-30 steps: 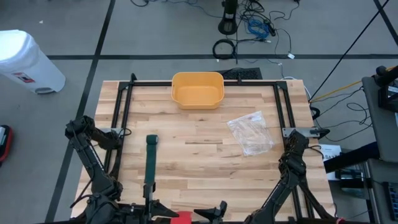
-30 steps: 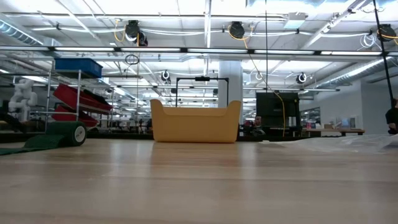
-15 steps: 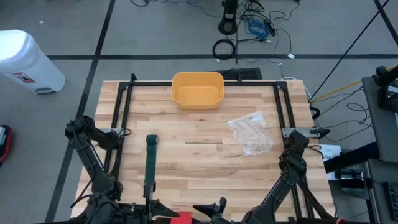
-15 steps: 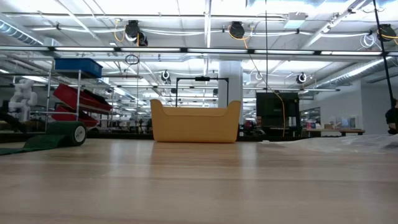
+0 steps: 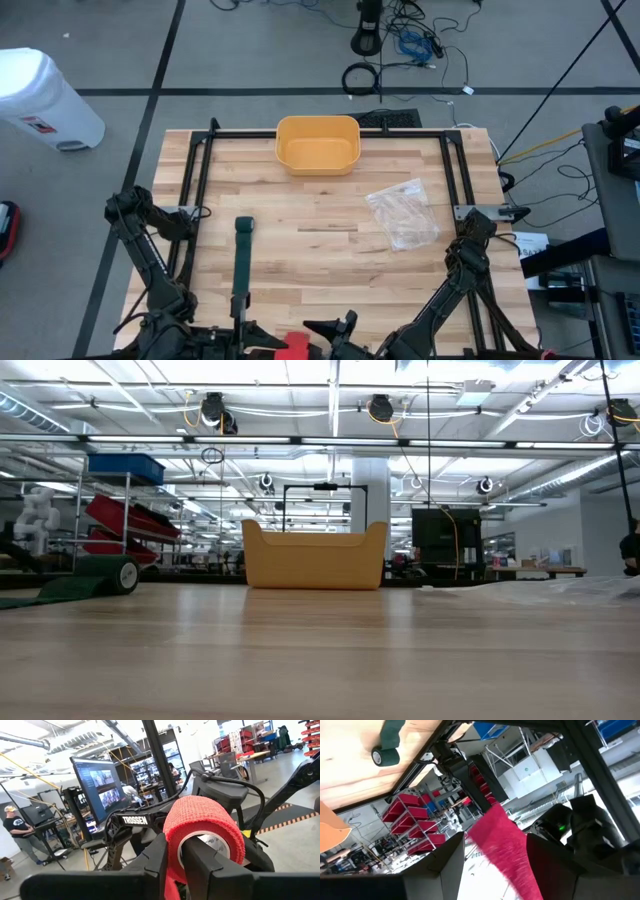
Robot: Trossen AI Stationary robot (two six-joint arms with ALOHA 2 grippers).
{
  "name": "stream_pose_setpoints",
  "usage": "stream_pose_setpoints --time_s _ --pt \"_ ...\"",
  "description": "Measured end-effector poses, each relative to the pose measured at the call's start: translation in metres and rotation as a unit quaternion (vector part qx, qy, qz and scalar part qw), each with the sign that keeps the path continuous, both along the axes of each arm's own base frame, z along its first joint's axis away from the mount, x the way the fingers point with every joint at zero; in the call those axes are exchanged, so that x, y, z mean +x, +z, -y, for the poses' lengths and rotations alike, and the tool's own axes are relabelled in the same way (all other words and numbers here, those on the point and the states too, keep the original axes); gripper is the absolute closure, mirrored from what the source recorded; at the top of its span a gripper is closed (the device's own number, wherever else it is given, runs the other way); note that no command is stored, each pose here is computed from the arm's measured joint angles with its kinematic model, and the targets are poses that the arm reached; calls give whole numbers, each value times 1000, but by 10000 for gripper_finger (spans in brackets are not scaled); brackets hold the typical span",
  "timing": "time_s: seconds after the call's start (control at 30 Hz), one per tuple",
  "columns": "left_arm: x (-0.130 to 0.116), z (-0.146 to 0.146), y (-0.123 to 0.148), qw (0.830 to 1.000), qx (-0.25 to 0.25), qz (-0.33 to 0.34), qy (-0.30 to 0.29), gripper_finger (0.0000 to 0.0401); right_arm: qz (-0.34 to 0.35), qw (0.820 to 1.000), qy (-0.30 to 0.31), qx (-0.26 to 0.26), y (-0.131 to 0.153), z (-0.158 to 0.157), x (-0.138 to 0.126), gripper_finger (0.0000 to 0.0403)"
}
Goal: Roll bandage
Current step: Roll the red bandage
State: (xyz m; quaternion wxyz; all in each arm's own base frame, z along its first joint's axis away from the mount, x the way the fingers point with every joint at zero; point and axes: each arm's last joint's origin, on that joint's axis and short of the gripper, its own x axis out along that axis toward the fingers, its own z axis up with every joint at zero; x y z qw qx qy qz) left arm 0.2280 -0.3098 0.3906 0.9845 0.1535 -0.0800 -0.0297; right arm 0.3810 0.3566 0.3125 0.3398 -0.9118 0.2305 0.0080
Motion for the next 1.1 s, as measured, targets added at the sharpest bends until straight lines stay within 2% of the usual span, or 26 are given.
stream_pose_setpoints --time_s 0.2,0.57,0.73,1.0,1.1 --pt "0 0 0 1000 0 0 0 343 13 1000 18 13 4 -8 -4 215" --pt "0 0 0 1000 0 0 0 343 13 999 37 32 3 -14 -9 310" --pt "0 0 0 1000 0 0 0 343 18 998 36 49 3 -14 -9 338" --pt "0 0 0 1000 0 0 0 343 36 993 40 106 3 -17 -11 392" --pt "0 0 0 1000 0 0 0 343 37 992 47 113 4 -20 -13 400"
